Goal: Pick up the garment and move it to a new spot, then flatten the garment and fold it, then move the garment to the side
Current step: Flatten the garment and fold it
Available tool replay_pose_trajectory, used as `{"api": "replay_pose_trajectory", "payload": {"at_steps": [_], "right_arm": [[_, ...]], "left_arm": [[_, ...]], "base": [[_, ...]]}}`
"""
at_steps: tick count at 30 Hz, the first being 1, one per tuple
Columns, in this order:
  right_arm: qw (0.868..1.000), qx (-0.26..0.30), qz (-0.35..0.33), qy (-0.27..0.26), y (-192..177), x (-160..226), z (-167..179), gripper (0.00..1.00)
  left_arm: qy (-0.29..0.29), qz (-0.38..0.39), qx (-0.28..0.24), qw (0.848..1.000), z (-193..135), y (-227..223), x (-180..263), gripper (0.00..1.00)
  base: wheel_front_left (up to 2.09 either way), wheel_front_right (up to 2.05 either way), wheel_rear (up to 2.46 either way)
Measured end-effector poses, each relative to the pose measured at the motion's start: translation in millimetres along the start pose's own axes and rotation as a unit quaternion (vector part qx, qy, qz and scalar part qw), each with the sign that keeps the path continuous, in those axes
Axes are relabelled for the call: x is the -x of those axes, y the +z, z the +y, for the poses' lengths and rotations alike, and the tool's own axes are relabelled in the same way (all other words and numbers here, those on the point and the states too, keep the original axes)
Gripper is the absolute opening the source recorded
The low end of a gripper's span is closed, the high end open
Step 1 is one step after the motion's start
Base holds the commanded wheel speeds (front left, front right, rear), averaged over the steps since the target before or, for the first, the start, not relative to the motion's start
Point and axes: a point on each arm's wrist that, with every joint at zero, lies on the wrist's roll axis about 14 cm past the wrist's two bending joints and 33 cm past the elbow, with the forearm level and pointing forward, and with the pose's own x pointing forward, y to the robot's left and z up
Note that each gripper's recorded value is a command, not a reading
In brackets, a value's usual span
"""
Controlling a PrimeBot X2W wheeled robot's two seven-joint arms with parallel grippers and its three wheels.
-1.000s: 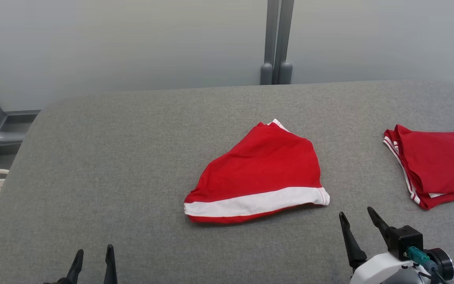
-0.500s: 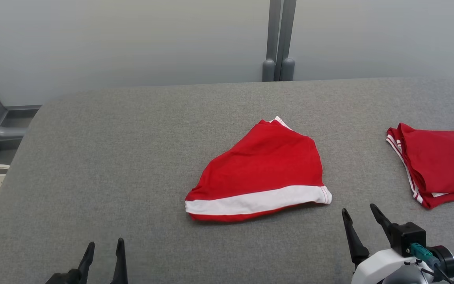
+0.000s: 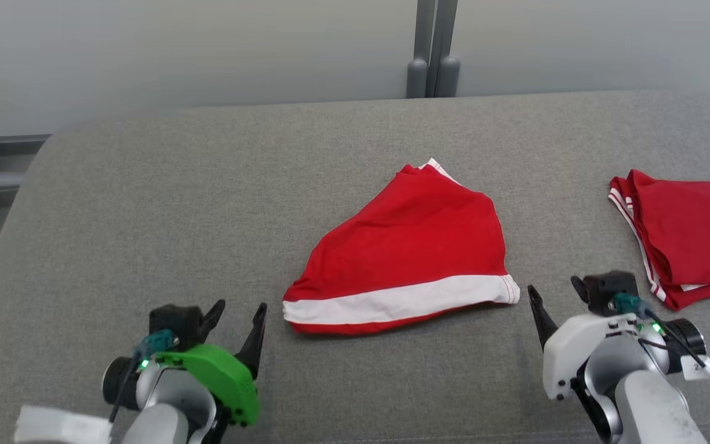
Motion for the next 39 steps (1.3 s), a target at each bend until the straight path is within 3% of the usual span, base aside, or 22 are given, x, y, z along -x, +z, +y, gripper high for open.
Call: {"api": "replay_pose_trajectory", "payload": {"at_steps": [7, 16, 28, 32, 36, 39], "right_arm": [[0.999, 0.021, 0.041, -0.012, 7, -28, -12, 1.00], [0.996, 0.026, 0.080, -0.002, -12, -52, -9, 1.00], [0.993, 0.020, 0.120, 0.005, -42, -58, -6, 1.00], [0.990, -0.007, 0.138, 0.015, -52, -62, 1, 1.00], [0.987, -0.028, 0.154, 0.028, -60, -65, 9, 1.00], [0.985, -0.036, 0.166, 0.039, -65, -67, 17, 1.00]], "left_arm": [[-0.049, 0.107, -0.021, 0.993, -20, -24, -31, 1.00], [-0.061, 0.186, -0.031, 0.980, -17, -55, -51, 1.00], [-0.067, 0.217, -0.026, 0.974, -21, -75, -57, 1.00], [-0.073, 0.217, -0.023, 0.973, -25, -76, -58, 0.84], [-0.072, 0.217, -0.019, 0.973, -23, -77, -59, 0.85], [-0.071, 0.218, -0.016, 0.973, -22, -79, -59, 0.79]], "base": [[0.00, 0.00, 0.00], [0.00, 0.00, 0.00], [0.00, 0.00, 0.00], [0.00, 0.00, 0.00], [0.00, 0.00, 0.00], [0.00, 0.00, 0.00]]}}
